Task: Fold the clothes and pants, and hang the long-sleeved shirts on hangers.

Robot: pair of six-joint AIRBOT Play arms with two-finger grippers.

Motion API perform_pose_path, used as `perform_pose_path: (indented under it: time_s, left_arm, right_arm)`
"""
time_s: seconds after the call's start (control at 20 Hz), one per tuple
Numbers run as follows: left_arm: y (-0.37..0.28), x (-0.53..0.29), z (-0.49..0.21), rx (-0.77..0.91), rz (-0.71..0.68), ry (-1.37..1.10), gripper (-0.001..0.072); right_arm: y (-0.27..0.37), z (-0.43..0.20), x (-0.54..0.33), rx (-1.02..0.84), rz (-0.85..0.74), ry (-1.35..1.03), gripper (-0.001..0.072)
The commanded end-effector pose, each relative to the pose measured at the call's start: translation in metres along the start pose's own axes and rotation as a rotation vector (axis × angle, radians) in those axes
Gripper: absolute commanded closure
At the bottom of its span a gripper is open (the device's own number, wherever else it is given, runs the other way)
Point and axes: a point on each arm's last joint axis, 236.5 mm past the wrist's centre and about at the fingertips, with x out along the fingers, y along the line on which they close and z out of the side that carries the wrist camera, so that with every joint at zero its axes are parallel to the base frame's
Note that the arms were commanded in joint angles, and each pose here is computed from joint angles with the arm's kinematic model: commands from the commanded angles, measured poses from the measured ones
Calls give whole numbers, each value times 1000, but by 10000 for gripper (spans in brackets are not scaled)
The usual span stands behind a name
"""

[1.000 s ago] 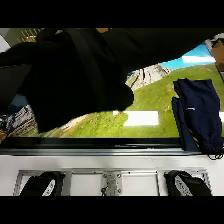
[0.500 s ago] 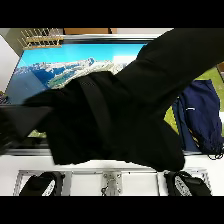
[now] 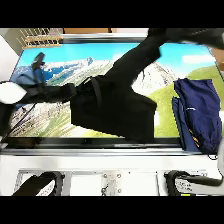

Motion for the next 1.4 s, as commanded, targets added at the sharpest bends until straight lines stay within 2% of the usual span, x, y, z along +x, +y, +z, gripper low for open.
perform_pose_path:
  time_s: [0.0,0.05,0.1,0.15,0.2,0.25,0.4,0.5,0.65,0.75,0.9,1.1,1.3,1.35]
  left_arm:
    - [53,70,60,-4,68,-116,688]
    - [66,82,76,-25,82,-135,689]
    - [77,92,89,-44,92,-150,688]
    - [88,101,100,-56,103,-154,538]
    - [96,107,109,-67,109,-157,173]
    - [104,111,118,-77,114,-158,27]
    - [130,90,133,-110,135,-106,26]
    - [156,66,118,-87,162,-14,27]
    - [202,50,52,-195,196,151,27]
    - [224,57,-6,-299,210,244,27]
    - [241,79,-73,-367,200,328,27]
    - [226,109,-91,-436,66,329,27]
    - [214,129,-81,-427,27,343,28]
    - [207,134,-78,-401,24,344,80]
  right_arm:
    - [-30,-38,88,16,-46,13,699]
    - [-36,-43,98,47,-50,11,698]
    - [-40,-47,107,99,-48,6,657]
    - [-43,-50,114,147,-40,3,410]
    - [-44,-52,117,177,-31,0,89]
    - [-46,-50,116,194,-27,-5,15]
    - [-59,-24,86,225,-32,-46,24]
    - [-64,-14,50,163,-39,-19,158]
    - [-44,-44,-1,38,-8,137,158]
    - [-29,-76,-29,45,8,221,159]
    - [-11,-123,-61,66,18,282,160]
    - [4,-153,-89,76,31,299,160]
    - [11,-145,-102,60,33,262,160]
    - [11,-145,-102,59,33,260,160]
